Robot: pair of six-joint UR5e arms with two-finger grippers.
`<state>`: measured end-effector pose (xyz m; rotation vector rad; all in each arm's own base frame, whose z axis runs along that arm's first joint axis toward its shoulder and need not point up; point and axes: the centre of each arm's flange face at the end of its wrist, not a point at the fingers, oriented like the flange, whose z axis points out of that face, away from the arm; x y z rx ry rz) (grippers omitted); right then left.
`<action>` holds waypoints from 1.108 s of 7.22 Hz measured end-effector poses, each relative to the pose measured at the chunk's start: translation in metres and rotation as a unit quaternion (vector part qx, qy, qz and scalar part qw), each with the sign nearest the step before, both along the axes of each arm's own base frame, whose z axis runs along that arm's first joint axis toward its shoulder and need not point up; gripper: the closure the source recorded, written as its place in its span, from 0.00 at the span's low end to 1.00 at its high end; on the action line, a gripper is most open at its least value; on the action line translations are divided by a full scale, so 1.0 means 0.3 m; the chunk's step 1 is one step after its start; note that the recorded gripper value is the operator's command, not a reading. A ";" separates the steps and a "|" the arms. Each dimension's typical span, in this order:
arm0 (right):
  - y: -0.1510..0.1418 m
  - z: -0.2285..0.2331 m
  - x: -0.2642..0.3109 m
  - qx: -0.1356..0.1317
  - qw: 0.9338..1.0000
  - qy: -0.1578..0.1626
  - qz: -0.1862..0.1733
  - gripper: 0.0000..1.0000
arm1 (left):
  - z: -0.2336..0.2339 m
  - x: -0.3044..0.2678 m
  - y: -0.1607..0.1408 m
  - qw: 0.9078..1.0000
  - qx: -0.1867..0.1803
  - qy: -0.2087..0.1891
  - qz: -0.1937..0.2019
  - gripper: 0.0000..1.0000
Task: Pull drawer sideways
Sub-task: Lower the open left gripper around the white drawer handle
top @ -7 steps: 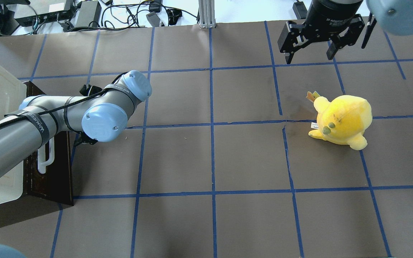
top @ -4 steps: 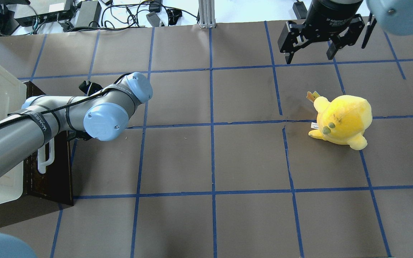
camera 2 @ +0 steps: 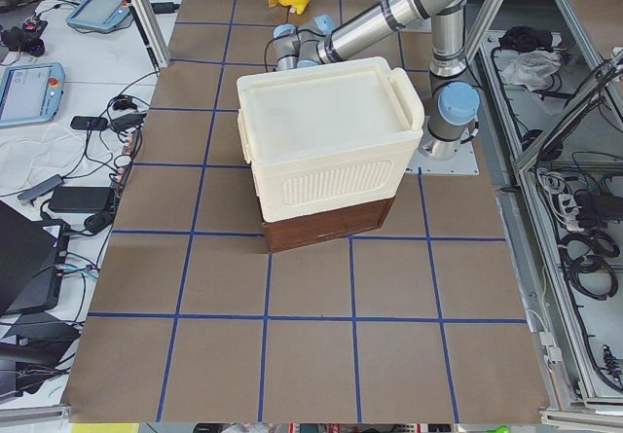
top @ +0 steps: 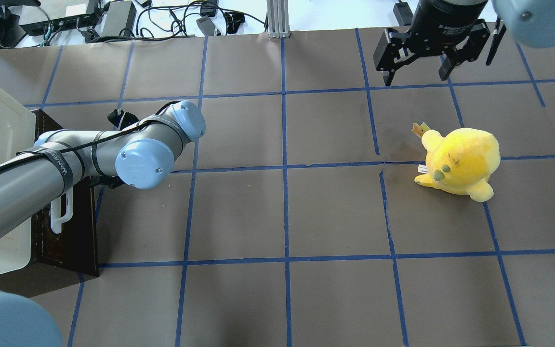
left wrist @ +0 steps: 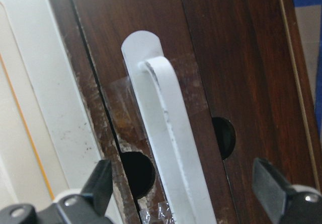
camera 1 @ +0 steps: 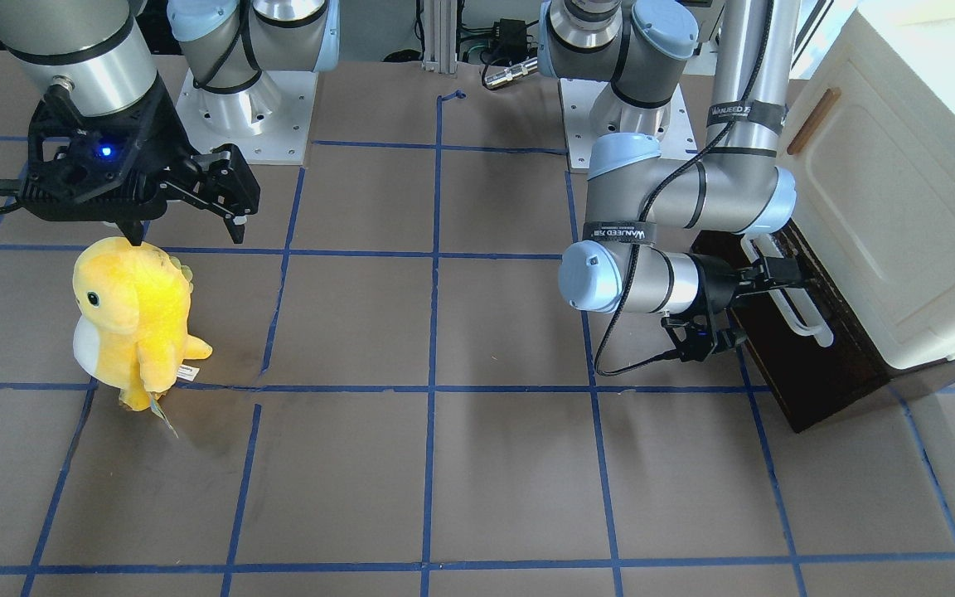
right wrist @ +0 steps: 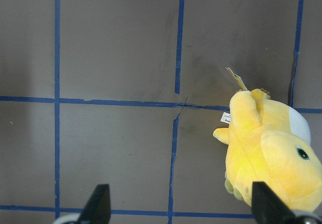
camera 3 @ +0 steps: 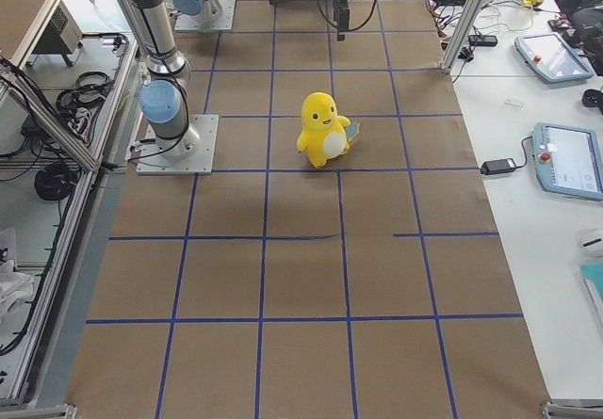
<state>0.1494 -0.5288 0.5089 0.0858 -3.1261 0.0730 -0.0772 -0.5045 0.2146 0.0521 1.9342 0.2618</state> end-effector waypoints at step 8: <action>0.000 0.000 0.000 0.000 1.000 0.000 0.000 0.00 | -0.014 0.018 -0.003 1.000 0.003 -0.001 0.005 0.18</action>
